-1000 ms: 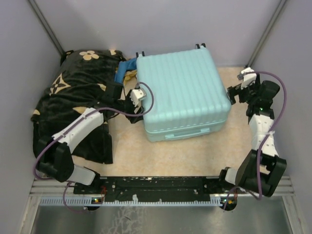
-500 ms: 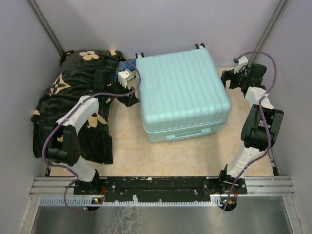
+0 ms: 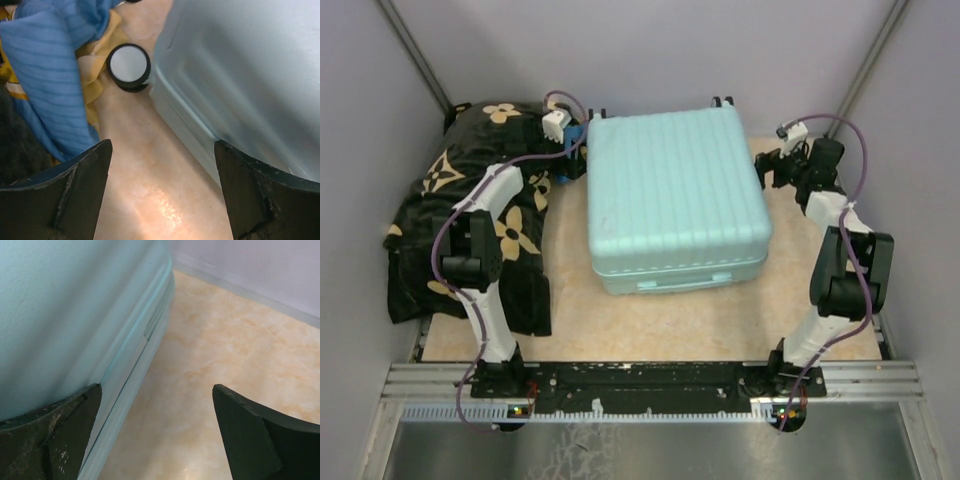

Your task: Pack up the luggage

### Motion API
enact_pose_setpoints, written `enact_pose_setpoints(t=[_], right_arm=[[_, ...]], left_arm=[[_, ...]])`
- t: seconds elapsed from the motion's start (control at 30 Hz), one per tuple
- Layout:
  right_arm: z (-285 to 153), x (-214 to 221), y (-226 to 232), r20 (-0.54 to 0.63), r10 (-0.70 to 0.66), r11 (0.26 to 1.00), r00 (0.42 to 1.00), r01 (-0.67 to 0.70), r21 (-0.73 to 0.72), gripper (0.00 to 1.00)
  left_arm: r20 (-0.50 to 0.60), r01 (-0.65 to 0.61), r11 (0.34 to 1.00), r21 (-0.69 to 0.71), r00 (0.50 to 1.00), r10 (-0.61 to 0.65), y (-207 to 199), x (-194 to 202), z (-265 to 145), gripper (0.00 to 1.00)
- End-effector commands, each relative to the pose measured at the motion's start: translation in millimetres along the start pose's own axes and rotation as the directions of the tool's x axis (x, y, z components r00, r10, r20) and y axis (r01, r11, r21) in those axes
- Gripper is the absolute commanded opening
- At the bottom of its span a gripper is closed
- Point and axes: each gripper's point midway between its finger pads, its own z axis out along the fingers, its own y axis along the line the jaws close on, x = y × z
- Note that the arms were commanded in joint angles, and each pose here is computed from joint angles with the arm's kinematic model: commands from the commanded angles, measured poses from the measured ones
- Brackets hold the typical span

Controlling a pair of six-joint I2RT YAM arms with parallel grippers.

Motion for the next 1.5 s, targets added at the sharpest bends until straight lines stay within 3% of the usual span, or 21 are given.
enact_pose_setpoints(t=[0.0, 0.13, 0.3, 0.4, 0.53, 0.7, 0.87, 0.97, 1.1, 1.47], right_arm=[[-18.9, 54.8, 196.2, -0.177, 0.039, 0.849, 0.983, -0.126, -0.513, 0.98], [-45.8, 51.2, 199.0, -0.163, 0.035, 0.872, 0.986, -0.109, -0.478, 0.99], [-60.1, 54.8, 147.7, -0.164, 0.096, 0.932, 0.982, -0.147, -0.332, 0.99], [-62.6, 57.1, 123.1, -0.170, 0.105, 0.950, 0.980, -0.149, -0.273, 0.99], [-66.4, 62.9, 129.2, -0.191, 0.104, 0.938, 0.976, -0.160, -0.306, 0.99], [-84.4, 77.7, 152.5, -0.214, 0.095, 0.917, 0.972, -0.169, -0.360, 0.99], [-105.6, 64.9, 140.2, -0.202, 0.109, 0.941, 0.973, -0.166, -0.294, 0.99], [-120.5, 45.4, 125.7, -0.184, 0.095, 0.957, 0.978, -0.140, -0.253, 0.99], [-139.2, 59.5, 130.5, -0.241, 0.051, 0.967, 0.969, -0.108, -0.229, 0.99], [-169.8, 53.1, 167.5, -0.226, 0.096, 0.948, 0.969, -0.158, -0.276, 0.99]], left_arm=[[-0.050, 0.020, 0.991, 0.133, 0.999, -0.014, -16.3, 11.2, 21.1, 0.88], [-0.097, 0.027, 0.957, 0.288, 0.995, 0.001, -56.5, 35.5, 9.6, 0.86], [-0.123, -0.009, 0.902, 0.432, 0.990, 0.069, -130.4, 68.7, -29.5, 0.85], [-0.161, -0.016, 0.880, 0.475, 0.981, 0.104, -168.6, 95.4, -55.4, 0.84], [-0.174, -0.016, 0.891, 0.454, 0.979, 0.106, -190.2, 111.1, -79.4, 0.84], [-0.182, -0.040, 0.932, 0.361, 0.977, 0.113, -177.4, 111.9, -90.8, 0.85], [-0.143, -0.040, 0.974, 0.222, 0.987, 0.073, -138.8, 81.5, -109.0, 1.00], [-0.148, -0.077, 0.984, 0.160, 0.984, 0.101, -111.3, 63.4, -121.5, 1.00], [-0.149, -0.069, 0.993, 0.100, 0.985, 0.084, -81.8, 49.3, -132.6, 1.00], [-0.113, 0.051, 0.998, 0.047, 0.993, -0.045, -49.4, 13.0, -159.5, 1.00]])
